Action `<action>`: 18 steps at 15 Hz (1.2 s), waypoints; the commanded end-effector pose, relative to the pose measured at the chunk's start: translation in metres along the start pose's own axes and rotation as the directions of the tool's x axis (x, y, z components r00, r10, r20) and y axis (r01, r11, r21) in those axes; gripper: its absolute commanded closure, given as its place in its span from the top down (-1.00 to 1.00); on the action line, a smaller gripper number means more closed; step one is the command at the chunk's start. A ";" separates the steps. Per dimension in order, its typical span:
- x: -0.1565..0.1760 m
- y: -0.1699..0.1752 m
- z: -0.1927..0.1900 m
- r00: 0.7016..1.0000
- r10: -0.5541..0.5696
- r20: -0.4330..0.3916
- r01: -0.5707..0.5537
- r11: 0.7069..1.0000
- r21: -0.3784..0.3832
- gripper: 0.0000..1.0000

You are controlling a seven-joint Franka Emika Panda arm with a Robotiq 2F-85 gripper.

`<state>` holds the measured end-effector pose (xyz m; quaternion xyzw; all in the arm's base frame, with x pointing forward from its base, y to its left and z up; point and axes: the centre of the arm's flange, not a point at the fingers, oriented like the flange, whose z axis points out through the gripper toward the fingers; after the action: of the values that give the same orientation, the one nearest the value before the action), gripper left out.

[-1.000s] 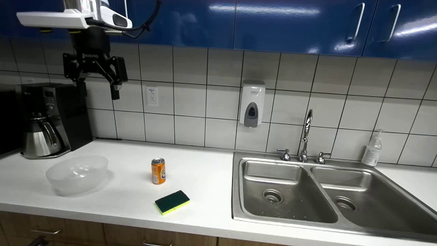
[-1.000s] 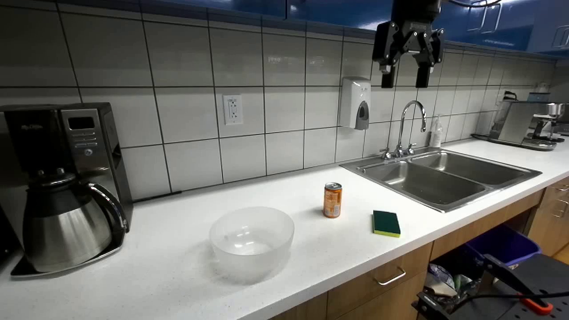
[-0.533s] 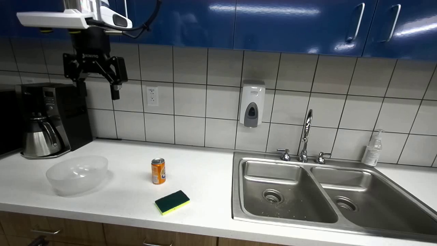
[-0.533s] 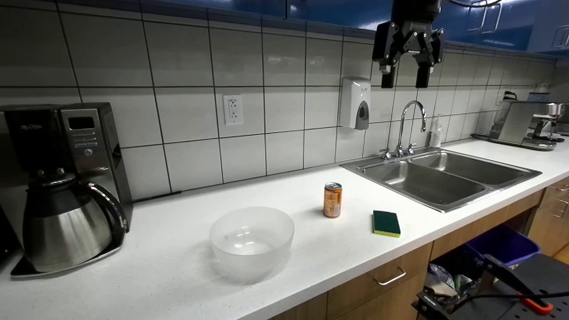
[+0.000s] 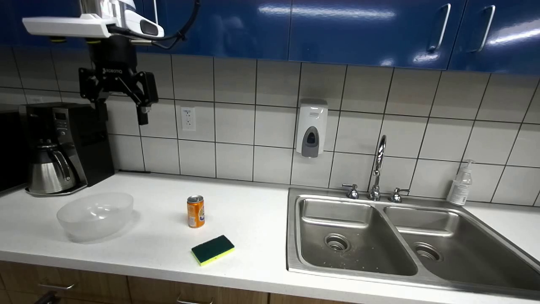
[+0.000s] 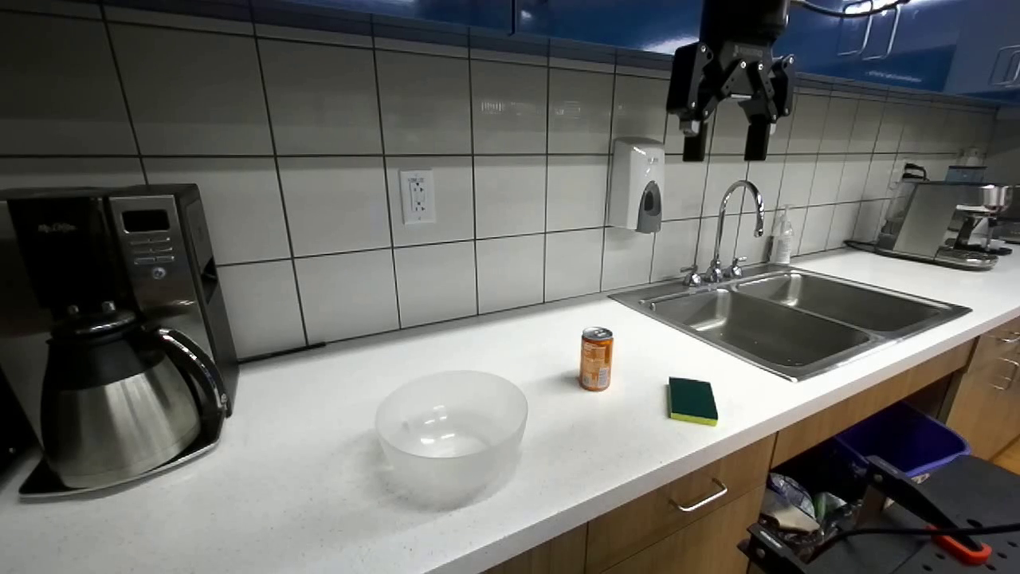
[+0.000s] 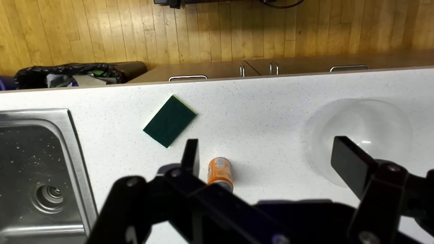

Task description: Put the orange can inside the plastic bowl

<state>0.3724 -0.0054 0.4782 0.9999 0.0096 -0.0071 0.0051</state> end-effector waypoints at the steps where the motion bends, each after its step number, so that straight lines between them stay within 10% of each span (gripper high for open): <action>1: 0.017 0.000 0.017 1.000 0.027 -0.013 -0.027 1.000 -0.005 1.00; 18: 0.192 0.092 0.157 0.998 -0.008 0.066 0.014 0.996 -0.084 1.00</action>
<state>0.5236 -0.0854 0.3266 0.9983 -0.0016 -0.0383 0.0435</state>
